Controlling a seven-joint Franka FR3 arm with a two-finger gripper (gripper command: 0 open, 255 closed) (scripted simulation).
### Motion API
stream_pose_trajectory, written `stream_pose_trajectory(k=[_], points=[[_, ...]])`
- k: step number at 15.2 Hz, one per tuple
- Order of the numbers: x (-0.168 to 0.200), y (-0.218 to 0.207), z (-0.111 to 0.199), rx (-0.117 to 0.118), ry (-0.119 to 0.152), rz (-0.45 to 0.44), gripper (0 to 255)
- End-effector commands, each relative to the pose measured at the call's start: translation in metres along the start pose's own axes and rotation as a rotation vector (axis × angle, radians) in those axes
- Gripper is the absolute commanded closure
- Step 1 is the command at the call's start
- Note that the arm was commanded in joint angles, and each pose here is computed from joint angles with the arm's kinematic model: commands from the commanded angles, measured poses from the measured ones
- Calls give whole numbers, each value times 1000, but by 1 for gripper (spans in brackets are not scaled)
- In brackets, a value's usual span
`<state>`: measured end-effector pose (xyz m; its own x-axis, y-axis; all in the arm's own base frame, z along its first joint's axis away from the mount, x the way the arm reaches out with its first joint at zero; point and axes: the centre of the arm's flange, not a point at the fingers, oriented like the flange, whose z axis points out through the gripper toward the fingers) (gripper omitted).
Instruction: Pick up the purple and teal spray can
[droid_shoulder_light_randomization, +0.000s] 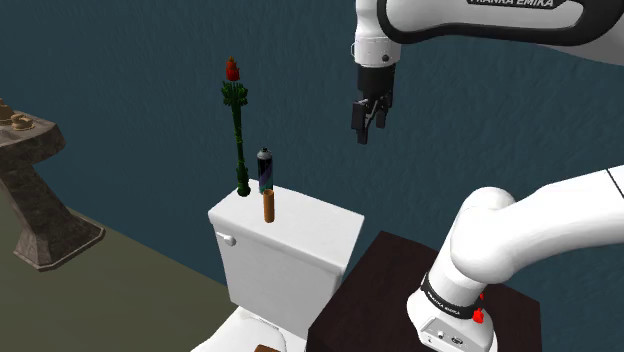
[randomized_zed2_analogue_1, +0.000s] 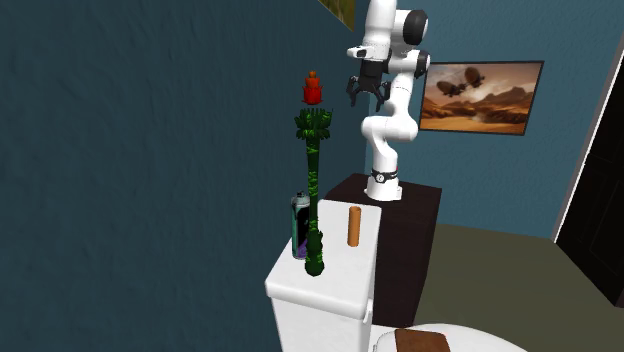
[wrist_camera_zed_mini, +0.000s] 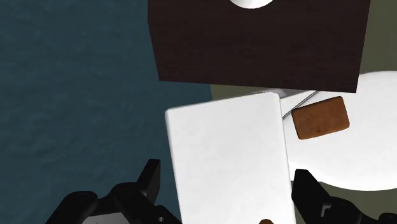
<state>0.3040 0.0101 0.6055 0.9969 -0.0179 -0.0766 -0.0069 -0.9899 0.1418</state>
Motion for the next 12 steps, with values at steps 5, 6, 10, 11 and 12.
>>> stream_pose_trajectory(k=[5,6,10,11,12], points=[[46,-9,20,-8,17,36,0],[57,-11,25,-9,22,45,0],[103,-18,44,-17,39,81,0],[115,-19,49,-19,43,90,0],[127,-21,53,-21,48,99,0]])
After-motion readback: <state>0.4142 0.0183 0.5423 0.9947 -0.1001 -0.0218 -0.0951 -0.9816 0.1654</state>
